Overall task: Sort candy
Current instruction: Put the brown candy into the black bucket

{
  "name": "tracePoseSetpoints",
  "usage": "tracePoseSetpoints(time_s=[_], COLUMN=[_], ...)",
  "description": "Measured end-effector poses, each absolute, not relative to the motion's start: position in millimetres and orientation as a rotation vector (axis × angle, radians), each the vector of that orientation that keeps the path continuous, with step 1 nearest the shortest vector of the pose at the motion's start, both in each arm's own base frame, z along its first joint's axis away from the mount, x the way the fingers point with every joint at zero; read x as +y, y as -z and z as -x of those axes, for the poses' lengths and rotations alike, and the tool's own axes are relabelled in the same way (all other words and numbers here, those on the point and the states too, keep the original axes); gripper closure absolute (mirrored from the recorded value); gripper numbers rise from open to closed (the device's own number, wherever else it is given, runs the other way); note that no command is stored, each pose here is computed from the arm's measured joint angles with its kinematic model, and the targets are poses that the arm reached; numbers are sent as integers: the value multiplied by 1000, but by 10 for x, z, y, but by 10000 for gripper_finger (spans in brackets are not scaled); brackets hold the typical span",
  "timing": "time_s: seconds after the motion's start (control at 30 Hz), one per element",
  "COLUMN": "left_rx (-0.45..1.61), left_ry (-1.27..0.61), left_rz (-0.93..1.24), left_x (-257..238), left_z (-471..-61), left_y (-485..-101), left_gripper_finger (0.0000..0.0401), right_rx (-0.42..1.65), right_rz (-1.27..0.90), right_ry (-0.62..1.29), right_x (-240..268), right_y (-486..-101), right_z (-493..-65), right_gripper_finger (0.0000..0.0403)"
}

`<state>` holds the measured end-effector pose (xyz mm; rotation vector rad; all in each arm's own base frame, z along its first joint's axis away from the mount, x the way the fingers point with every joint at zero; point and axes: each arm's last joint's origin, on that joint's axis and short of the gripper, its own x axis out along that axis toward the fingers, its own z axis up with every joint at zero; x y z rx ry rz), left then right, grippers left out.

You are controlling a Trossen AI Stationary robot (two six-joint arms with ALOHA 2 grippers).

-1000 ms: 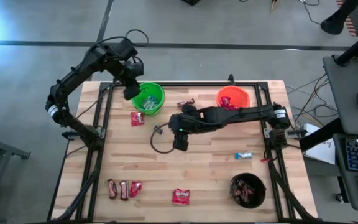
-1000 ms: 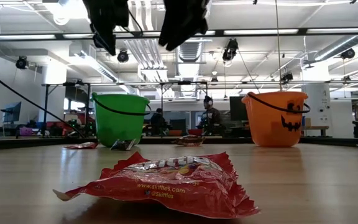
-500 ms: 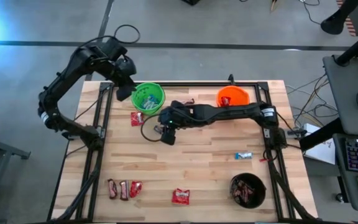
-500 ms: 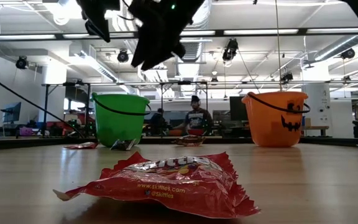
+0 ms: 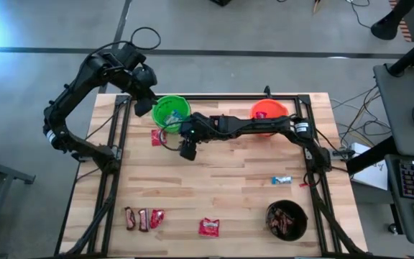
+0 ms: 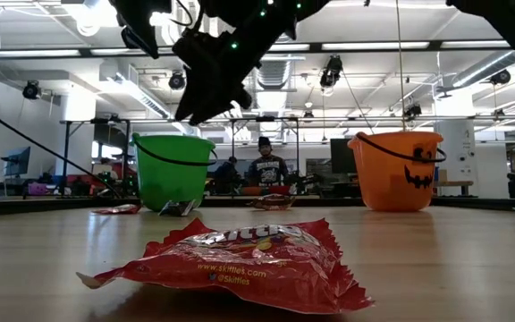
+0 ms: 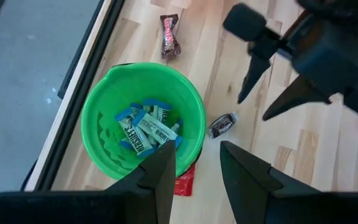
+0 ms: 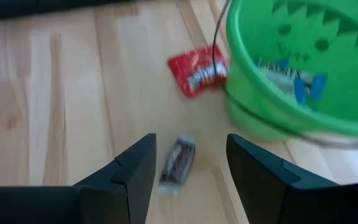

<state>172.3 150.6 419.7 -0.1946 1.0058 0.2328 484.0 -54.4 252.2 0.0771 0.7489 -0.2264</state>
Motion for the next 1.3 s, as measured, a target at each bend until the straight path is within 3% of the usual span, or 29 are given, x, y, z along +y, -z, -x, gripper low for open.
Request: tracePoseSetpoints(time_s=[1.3], left_rx=[966], left_ry=[-255], left_rz=[164], left_x=[1538], left_z=[-1753], left_y=[-4222], left_gripper_finger=[293], right_rx=[891], right_rz=[-309], right_ry=[253], right_x=[-610], right_y=[-1612], right_z=[-5058], right_gripper_finger=[216])
